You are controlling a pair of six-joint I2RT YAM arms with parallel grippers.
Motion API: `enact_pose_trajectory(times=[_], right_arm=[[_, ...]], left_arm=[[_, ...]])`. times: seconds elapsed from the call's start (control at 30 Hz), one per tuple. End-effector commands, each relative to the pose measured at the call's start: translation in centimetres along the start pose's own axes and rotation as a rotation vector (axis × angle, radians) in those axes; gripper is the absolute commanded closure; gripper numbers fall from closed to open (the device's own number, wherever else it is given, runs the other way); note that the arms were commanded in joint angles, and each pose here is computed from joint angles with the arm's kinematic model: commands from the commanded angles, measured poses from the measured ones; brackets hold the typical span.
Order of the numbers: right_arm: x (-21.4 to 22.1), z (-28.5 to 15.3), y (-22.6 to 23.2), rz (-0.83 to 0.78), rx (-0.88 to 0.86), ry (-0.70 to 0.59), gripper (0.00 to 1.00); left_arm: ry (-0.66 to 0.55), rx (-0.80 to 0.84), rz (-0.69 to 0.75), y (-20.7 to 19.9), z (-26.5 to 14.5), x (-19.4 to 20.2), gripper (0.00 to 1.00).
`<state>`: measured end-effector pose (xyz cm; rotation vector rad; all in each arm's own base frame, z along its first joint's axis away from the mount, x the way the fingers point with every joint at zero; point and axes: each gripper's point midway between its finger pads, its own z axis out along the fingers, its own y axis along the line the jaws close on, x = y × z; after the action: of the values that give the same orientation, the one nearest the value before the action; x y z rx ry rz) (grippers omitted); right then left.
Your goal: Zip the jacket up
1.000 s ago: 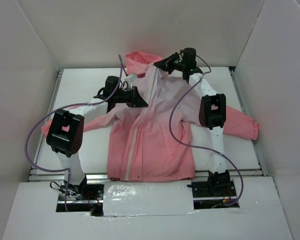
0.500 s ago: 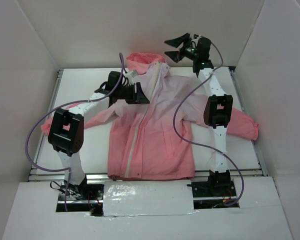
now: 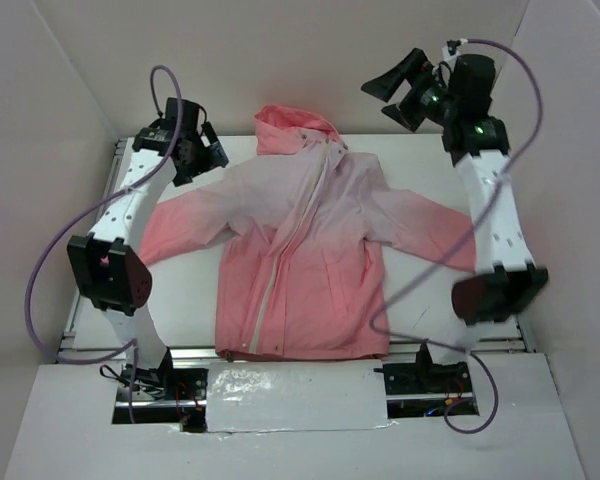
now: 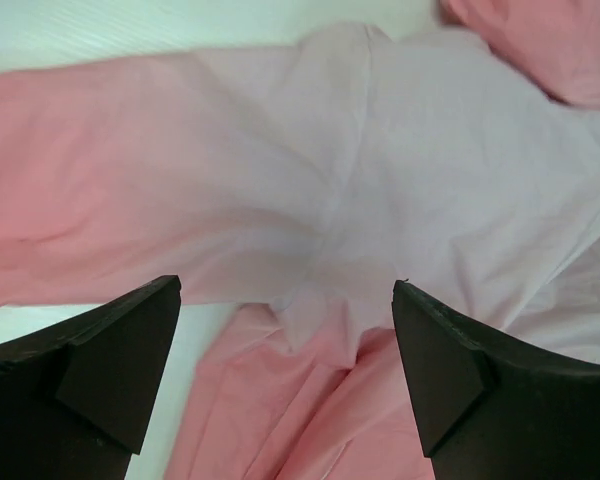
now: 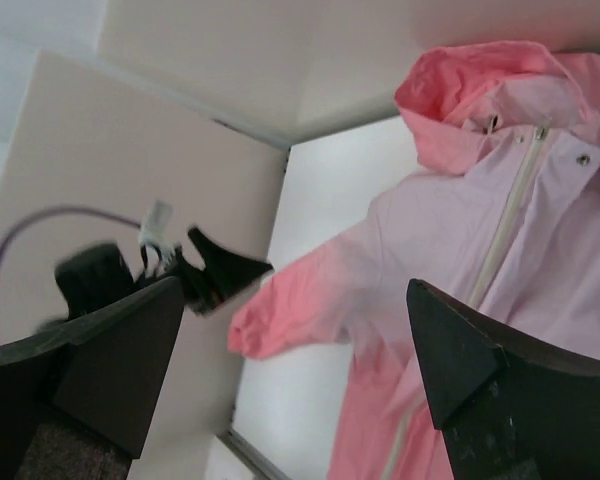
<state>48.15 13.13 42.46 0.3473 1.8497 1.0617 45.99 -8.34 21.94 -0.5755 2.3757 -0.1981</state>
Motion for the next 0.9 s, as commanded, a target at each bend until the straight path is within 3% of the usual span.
enact_pose_trajectory(times=[0.0, 0.03, 0.07, 0.17, 0.33, 0.47, 0.63, 0.77, 0.87], right_arm=[[3.1, -12.5, 2.9, -0.246, 0.166, -0.066, 0.00], [4.9, -14.0, 0.9, -0.259, 0.261, -0.046, 0.00], [5.4, -17.8, 2.6, -0.283, 0.247, -0.098, 0.00], [7.8, -24.1, 2.2, -0.269, 0.322, -0.126, 0.00], [12.0, -29.8, 0.7, -0.251, 0.390, -0.091, 0.00], [12.8, -35.0, -0.8, -0.315, 0.470, -0.189, 0.00], [15.3, -37.9, -2.4, -0.331, 0.463, -0.192, 0.00], [15.9, -39.3, -3.7, -0.341, 0.477, -0.214, 0.00], [16.3, -39.5, -3.9, -0.339, 0.466, -0.209, 0.00]], left_arm=[[-0.219, -0.104, 0.013, 2.7, -9.5, -4.1, 0.01], [-0.249, -0.077, 0.016, 2.6, -10.5, -4.4, 0.01], [-0.231, -0.074, 0.022, 3.1, -10.4, -3.2, 0.01], [-0.282, -0.009, 0.040, 3.4, -14.2, -2.5, 0.01], [-0.335, -0.126, 0.110, 8.7, -18.6, 0.2, 0.01], [-0.316, -0.172, 0.099, 12.9, -20.3, 4.6, 0.00], [-0.288, -0.214, 0.025, 16.6, -21.7, 9.1, 0.01], [-0.368, -0.180, -0.040, 18.1, -24.9, 9.9, 0.01], [-0.348, -0.206, -0.037, 18.8, -25.3, 10.5, 0.00]])
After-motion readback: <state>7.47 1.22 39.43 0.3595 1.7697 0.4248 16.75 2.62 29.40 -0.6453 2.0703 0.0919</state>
